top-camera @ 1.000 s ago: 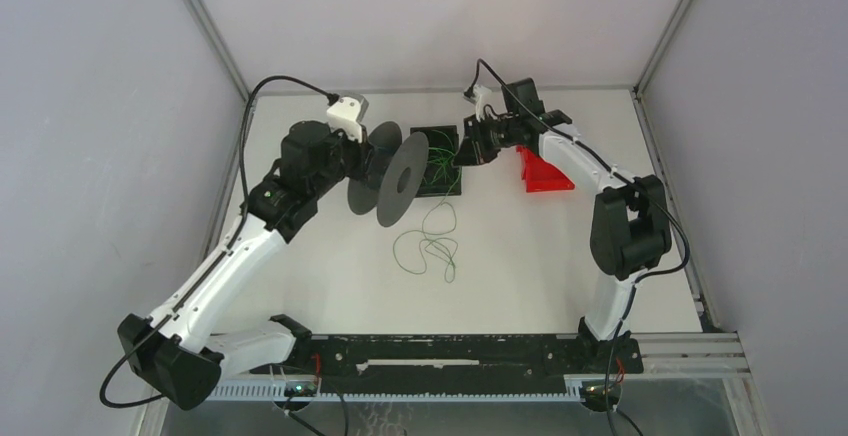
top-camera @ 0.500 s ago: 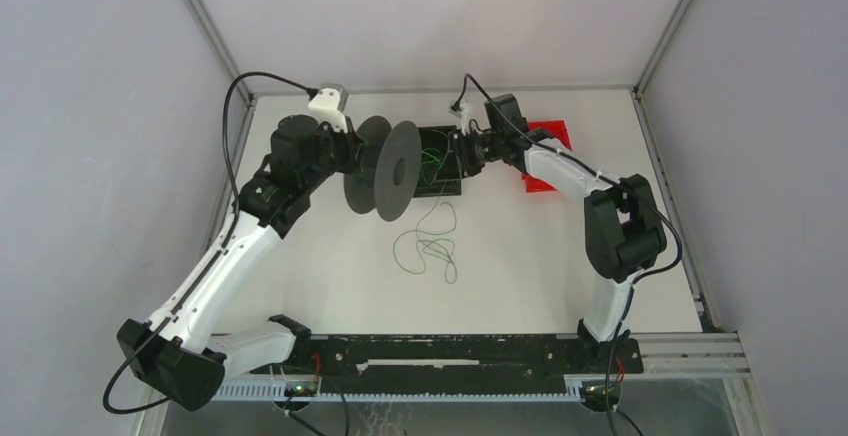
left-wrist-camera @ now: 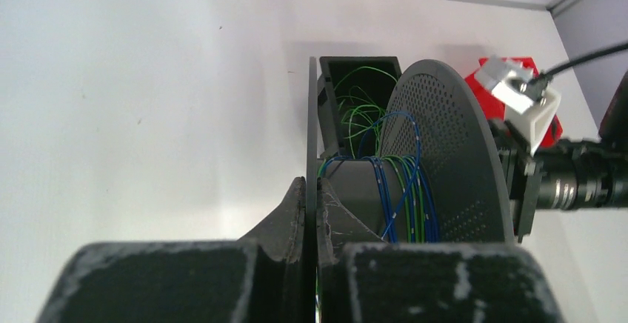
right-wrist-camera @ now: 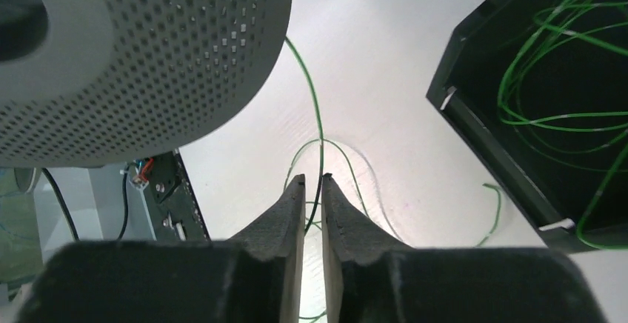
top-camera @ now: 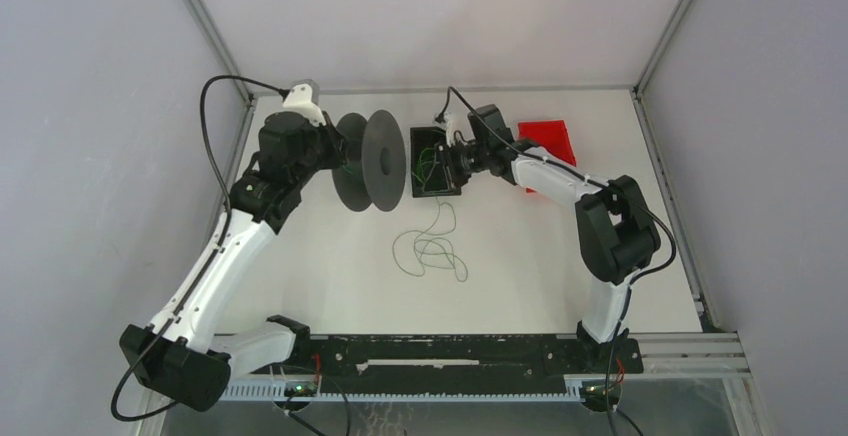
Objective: Wrap the cables
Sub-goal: Wrap the cable around the cable reel.
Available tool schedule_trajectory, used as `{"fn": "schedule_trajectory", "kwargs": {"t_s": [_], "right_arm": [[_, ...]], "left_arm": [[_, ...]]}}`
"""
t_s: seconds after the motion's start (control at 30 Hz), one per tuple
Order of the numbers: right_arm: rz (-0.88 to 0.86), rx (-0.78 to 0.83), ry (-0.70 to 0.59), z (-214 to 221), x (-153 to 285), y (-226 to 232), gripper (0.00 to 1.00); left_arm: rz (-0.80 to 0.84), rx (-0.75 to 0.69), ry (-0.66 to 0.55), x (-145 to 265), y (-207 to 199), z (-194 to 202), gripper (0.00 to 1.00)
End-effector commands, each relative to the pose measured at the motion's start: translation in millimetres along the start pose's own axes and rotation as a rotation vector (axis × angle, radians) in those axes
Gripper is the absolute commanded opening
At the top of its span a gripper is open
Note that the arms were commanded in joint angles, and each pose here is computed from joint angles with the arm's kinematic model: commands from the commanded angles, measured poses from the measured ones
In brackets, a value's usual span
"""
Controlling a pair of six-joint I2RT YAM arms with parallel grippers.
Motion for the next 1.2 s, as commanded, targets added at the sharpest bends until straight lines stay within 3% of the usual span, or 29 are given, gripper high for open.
{"fn": "schedule_trajectory", "kwargs": {"t_s": [0.0, 0.37, 0.77, 1.17], "right_arm": [[-0.039, 0.030, 0.016, 5.9, -18.6, 12.0, 0.18], [-0.205, 0.061, 0.092, 24.6, -50.3, 52.7, 0.16], [-0.268, 0.138, 0.070, 23.9, -35.9, 83.1, 0.20], [-0.334, 0.285, 0.017, 9.5, -14.8, 118.9, 0.02]], "left_arm": [[0.043, 0.143, -0.211, 20.4, -18.1, -53.9, 0.00], [-0.084, 0.200, -0.276, 11.5, -9.1, -62.1, 0.00], [-0.164, 0.181, -0.334, 9.4, 0.6, -70.7, 0.00], [-0.194, 0.139, -0.337, 0.7, 6.1, -66.3, 0.00]]}}
Point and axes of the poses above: each gripper's point midway between its finger pads, its own x axis back along the fingers, its own y axis along the line the jaws close on, z = x × y, the point moved 9 cm from there along x, back along the fingers, and after that the axes turned 11 degrees about x, right-handed, at the moved point
